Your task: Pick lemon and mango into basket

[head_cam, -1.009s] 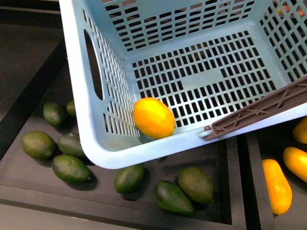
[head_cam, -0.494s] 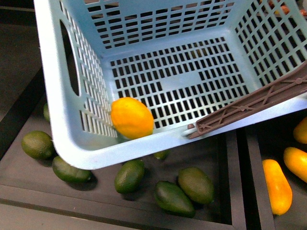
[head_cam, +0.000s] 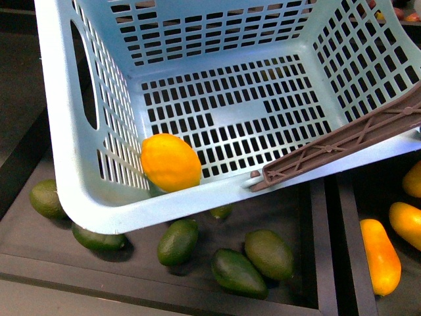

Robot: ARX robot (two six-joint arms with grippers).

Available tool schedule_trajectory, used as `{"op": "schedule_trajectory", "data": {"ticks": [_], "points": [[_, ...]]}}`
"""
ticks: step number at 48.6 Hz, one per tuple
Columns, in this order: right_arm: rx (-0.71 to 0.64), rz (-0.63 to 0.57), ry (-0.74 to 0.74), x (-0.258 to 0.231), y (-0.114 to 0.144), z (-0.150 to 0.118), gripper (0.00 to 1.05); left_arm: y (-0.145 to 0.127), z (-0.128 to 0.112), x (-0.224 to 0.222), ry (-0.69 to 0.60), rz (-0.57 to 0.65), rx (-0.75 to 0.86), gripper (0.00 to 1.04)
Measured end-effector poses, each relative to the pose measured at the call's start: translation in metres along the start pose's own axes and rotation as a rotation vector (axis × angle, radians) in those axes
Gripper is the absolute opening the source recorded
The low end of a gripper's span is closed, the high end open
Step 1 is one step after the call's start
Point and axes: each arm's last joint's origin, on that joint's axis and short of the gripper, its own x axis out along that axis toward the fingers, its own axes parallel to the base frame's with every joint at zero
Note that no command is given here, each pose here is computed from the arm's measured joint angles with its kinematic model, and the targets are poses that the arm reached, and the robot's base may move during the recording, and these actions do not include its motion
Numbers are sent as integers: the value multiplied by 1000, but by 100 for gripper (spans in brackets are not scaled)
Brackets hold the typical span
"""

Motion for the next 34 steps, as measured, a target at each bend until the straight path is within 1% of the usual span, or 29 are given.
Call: {"op": "schedule_trajectory", "data": {"ticks": [8, 21, 31, 32, 34], "points": [[51, 10, 1, 21, -2, 8, 96, 0, 0, 0, 4, -4, 0, 31], [102, 20, 12, 40, 0, 13, 96, 0, 0, 0, 8, -7, 0, 31], [166, -6, 23, 52, 4, 18, 96, 0, 0, 0, 6, -5, -1, 31], [172, -7, 23, 53, 4, 18, 96, 0, 0, 0, 5, -5, -1, 31], [180, -8, 25, 54, 5, 18, 91, 0, 0, 0, 3, -3, -1, 31]]}}
